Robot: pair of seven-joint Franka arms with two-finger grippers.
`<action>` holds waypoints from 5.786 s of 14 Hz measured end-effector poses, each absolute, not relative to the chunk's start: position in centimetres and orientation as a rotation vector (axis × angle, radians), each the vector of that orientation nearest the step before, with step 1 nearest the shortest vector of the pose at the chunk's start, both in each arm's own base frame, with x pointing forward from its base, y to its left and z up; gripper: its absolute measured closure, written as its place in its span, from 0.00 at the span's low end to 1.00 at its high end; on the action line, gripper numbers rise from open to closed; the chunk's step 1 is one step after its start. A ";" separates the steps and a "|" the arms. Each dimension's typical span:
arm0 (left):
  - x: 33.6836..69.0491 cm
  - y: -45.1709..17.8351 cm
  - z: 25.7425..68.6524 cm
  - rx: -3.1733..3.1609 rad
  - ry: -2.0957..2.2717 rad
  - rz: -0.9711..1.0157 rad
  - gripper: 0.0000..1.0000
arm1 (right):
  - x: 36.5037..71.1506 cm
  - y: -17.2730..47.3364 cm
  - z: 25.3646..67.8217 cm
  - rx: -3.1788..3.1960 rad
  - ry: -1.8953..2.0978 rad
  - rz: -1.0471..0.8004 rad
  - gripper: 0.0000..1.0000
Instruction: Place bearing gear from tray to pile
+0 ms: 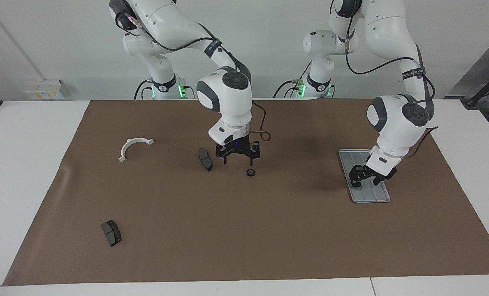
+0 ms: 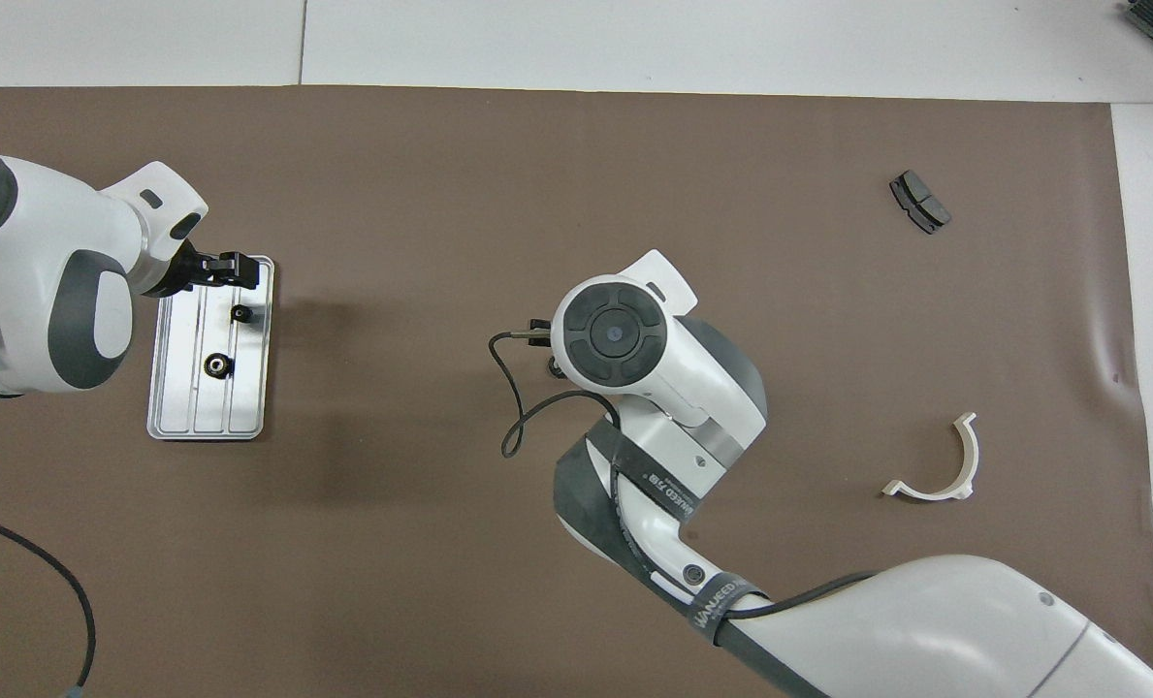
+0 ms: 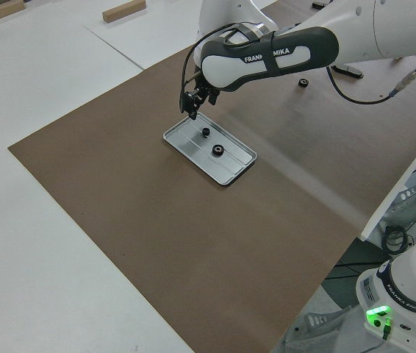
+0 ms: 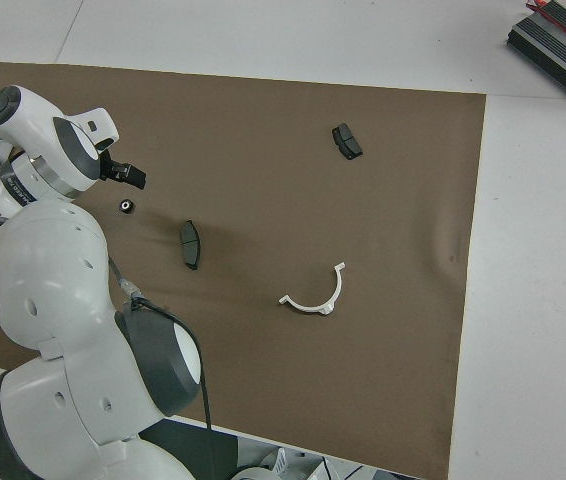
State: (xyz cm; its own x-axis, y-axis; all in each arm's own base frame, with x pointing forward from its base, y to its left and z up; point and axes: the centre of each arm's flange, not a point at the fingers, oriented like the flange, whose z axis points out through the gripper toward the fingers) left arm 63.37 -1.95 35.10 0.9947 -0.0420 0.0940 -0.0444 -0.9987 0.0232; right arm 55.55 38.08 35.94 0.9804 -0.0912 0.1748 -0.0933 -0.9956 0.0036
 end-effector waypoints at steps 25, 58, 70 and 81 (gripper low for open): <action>60.0 -2.2 30.3 3.111 0.042 0.095 0.74 | 53.5 41.3 28.6 3.137 0.010 0.293 0.65; 51.1 -40.7 32.8 3.035 0.059 0.099 0.74 | 59.4 -3.2 31.5 3.144 0.195 0.153 0.65; 61.0 -24.4 35.9 3.014 0.376 0.202 0.00 | 59.8 -2.7 31.7 3.146 0.156 0.199 0.00; 61.2 -1.6 34.6 3.120 0.059 -0.077 0.05 | 58.8 22.3 41.1 3.230 -0.128 0.242 0.00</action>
State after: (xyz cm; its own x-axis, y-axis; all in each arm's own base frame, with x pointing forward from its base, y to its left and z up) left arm 61.24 -1.59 34.61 0.9981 0.0374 -0.0496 0.0383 -0.9991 0.0190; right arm 58.79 22.29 41.15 0.9857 -0.0862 0.1446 -0.0713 -0.9919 -0.1055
